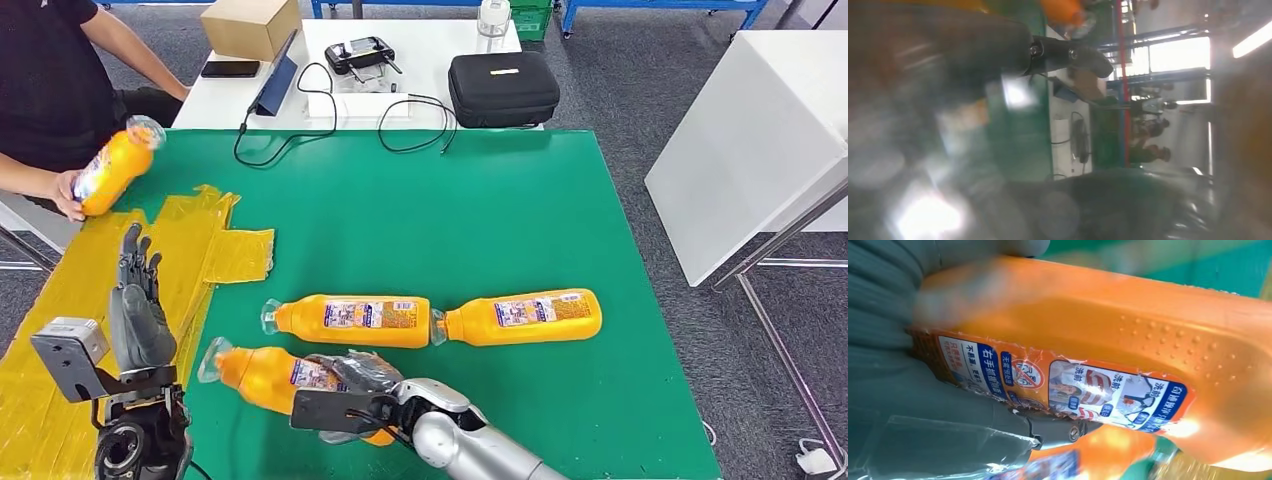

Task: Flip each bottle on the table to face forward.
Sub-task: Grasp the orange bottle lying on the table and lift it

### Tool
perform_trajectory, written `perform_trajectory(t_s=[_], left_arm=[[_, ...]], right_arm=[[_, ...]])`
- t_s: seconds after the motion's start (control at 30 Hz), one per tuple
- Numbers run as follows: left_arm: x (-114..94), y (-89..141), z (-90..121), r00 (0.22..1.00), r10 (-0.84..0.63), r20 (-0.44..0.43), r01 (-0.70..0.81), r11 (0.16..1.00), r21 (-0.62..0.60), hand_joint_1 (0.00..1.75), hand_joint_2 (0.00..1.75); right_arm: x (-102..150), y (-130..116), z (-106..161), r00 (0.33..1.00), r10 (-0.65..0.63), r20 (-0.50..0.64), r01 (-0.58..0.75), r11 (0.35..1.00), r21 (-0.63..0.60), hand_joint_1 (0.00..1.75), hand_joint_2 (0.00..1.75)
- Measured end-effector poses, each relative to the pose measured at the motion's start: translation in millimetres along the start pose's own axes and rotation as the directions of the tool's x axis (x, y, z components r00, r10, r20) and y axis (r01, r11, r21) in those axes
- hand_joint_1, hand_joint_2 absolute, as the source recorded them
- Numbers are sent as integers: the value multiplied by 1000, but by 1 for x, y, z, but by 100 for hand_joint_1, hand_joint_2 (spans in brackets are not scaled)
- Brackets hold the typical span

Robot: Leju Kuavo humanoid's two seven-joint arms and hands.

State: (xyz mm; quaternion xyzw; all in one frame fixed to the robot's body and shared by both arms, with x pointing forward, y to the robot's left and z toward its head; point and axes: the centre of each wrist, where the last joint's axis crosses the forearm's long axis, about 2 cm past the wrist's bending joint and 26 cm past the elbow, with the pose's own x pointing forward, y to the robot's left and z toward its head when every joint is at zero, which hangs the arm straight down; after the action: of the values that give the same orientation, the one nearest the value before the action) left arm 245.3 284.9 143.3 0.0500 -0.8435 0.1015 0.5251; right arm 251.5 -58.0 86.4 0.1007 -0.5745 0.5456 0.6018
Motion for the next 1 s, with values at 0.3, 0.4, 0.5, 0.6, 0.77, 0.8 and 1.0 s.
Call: perform_trajectory(t_s=[0.3,0.4,0.5,0.6,0.77,0.8,1.0], left_arm=[[-2,0,19,989,122,-80,-121,993,9,0,44],[-1,0,25,984,149,-95,-149,989,11,0,175],[1,-4,31,964,225,-142,-228,974,-5,0,175],[3,-11,41,913,346,-214,-363,931,-45,0,175],[7,-26,56,834,468,-291,-510,856,-86,0,175],[8,-29,58,819,487,-302,-534,841,-92,0,175],[11,-44,65,751,558,-353,-635,757,-153,0,175]], right_arm=[[-2,-6,37,972,-147,183,193,944,-268,175,175],[0,-11,51,962,-151,227,223,916,-333,175,175],[1,-13,61,954,-138,267,240,882,-404,175,175],[4,-19,70,950,-103,293,244,834,-496,175,175],[6,-30,77,953,-64,296,234,777,-585,175,175],[6,-32,78,954,-60,295,232,769,-595,175,175],[8,-48,74,960,-53,275,222,742,-632,175,175]])
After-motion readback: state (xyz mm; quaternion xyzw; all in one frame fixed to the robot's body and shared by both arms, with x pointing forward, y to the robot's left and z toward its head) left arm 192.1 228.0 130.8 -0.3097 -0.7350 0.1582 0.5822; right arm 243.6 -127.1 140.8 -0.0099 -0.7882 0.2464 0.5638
